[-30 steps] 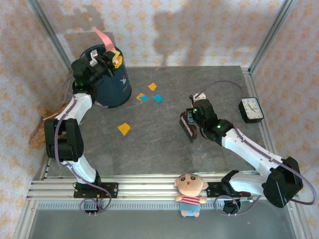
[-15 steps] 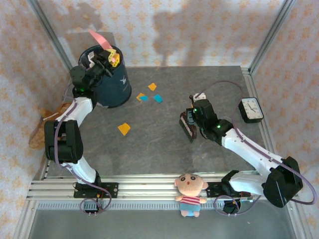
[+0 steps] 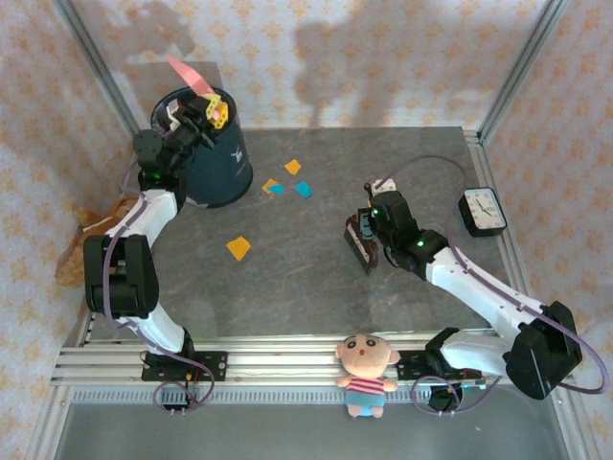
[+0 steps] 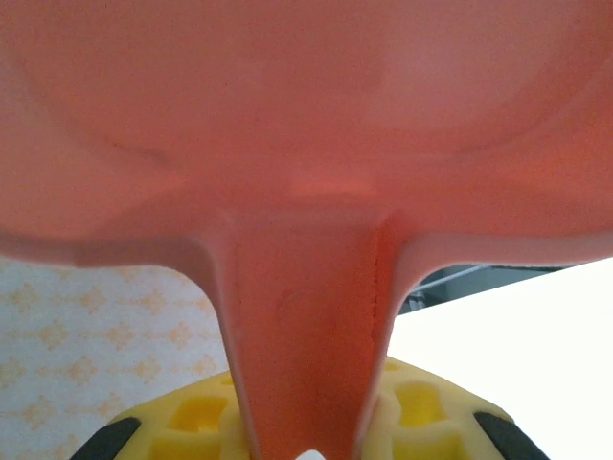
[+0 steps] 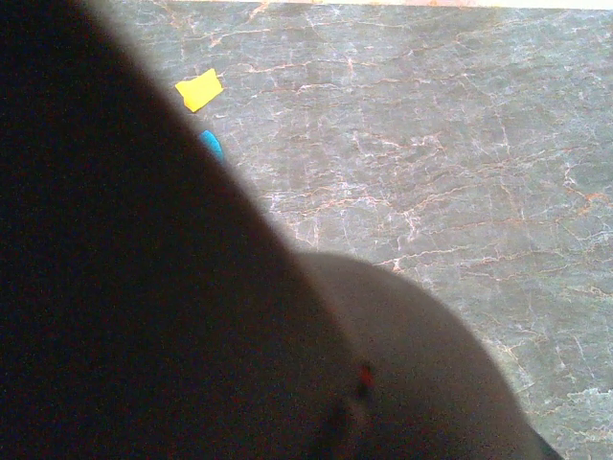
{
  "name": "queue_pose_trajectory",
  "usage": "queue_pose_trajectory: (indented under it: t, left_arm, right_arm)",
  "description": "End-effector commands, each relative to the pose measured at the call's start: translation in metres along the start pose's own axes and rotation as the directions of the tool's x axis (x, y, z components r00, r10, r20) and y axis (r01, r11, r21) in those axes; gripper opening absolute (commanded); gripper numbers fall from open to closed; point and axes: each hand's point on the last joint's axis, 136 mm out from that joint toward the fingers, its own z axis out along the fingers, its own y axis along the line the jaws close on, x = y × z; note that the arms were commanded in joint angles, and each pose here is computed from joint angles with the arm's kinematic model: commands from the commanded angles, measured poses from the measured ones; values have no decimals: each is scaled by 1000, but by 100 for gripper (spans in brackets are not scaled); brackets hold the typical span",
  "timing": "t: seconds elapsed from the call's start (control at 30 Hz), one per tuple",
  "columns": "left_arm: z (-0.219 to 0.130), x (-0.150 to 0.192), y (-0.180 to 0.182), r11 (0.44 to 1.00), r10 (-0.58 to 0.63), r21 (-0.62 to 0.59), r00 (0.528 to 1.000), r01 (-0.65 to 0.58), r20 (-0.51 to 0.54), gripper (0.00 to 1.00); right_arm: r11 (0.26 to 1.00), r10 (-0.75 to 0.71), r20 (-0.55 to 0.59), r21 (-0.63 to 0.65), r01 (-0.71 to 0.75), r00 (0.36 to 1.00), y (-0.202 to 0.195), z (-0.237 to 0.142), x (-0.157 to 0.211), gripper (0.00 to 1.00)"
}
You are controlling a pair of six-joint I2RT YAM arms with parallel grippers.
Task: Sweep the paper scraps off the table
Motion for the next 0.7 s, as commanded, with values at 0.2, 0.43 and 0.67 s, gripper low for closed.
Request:
queue_pose_trajectory:
  t: [0.2,0.43,0.67]
  left_arm:
    - [-16,30,-11,874,388,-278,917,-399,-97,0]
    - [-54,44,4,596,575,-503,770,-625,-276,0]
    - [-101,53,20,303,620,-578,617,-758,-484,0]
  right_arm:
    - [996,82,118,-27,-80,990,7,-11,-39,0]
    - [979,123,115,-179,-101,986,38,-14,-63,0]
    - [872,186,40,-468,-146,982,101,-9,-77,0]
